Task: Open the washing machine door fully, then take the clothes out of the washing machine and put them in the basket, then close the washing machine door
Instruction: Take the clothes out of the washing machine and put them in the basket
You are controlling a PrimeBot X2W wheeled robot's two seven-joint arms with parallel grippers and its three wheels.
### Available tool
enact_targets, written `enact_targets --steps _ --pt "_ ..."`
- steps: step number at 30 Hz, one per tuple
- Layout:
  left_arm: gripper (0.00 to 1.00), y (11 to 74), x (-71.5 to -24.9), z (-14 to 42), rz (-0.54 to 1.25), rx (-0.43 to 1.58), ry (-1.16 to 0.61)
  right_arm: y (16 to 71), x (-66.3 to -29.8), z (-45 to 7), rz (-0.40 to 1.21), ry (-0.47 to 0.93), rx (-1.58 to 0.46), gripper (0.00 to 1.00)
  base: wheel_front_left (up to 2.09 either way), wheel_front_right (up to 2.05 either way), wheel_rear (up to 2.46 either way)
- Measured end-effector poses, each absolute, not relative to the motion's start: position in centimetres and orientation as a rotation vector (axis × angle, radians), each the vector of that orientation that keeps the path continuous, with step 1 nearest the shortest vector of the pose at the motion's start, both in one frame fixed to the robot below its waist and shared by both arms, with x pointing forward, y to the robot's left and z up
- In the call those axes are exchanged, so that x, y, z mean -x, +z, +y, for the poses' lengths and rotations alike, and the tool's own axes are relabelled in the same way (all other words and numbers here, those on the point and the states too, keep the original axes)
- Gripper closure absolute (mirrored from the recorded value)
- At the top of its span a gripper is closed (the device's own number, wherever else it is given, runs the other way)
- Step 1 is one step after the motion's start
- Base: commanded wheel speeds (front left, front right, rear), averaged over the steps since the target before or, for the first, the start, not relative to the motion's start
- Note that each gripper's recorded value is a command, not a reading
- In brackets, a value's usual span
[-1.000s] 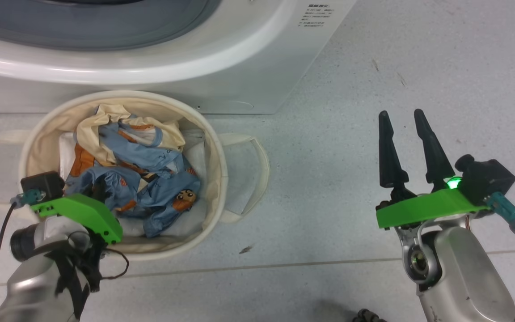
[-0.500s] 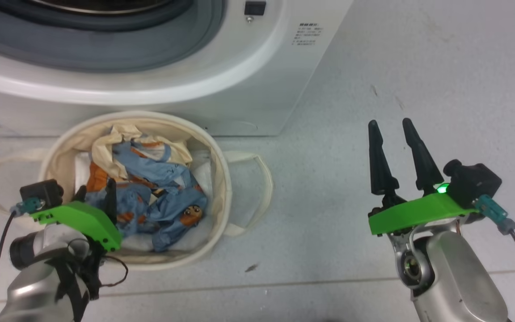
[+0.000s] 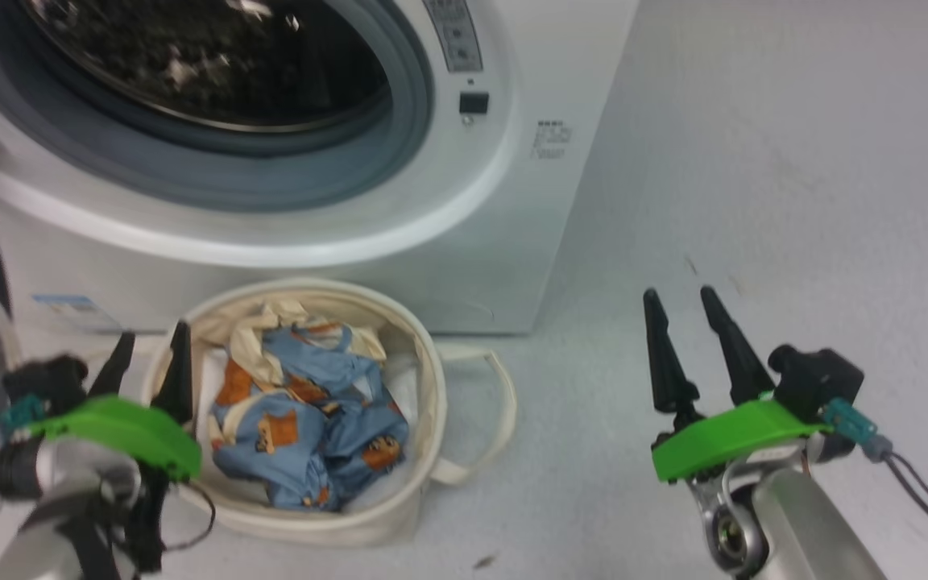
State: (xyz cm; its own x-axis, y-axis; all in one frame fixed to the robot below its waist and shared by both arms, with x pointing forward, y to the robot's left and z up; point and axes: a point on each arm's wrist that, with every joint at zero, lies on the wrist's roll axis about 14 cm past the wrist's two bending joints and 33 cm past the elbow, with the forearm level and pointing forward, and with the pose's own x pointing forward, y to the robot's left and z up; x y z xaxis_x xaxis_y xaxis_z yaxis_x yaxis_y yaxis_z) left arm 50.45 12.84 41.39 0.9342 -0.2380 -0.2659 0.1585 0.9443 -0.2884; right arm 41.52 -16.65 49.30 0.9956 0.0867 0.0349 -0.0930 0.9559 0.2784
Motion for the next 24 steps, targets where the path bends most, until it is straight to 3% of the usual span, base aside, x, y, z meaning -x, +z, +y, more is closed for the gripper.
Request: enact_targets --steps 15,24 --pt "0.0 50.7 -45.7 17.5 0.005 0.185 -0.114 52.2 -39.0 -14.1 -0.088 0.17 -0.291 0.0 0.0 0.0 0.0" --pt "0.0 50.2 -42.1 19.5 0.005 0.16 -0.047 52.5 -38.2 -13.5 -0.093 0.189 -0.292 0.0 0.0 0.0 0.0"
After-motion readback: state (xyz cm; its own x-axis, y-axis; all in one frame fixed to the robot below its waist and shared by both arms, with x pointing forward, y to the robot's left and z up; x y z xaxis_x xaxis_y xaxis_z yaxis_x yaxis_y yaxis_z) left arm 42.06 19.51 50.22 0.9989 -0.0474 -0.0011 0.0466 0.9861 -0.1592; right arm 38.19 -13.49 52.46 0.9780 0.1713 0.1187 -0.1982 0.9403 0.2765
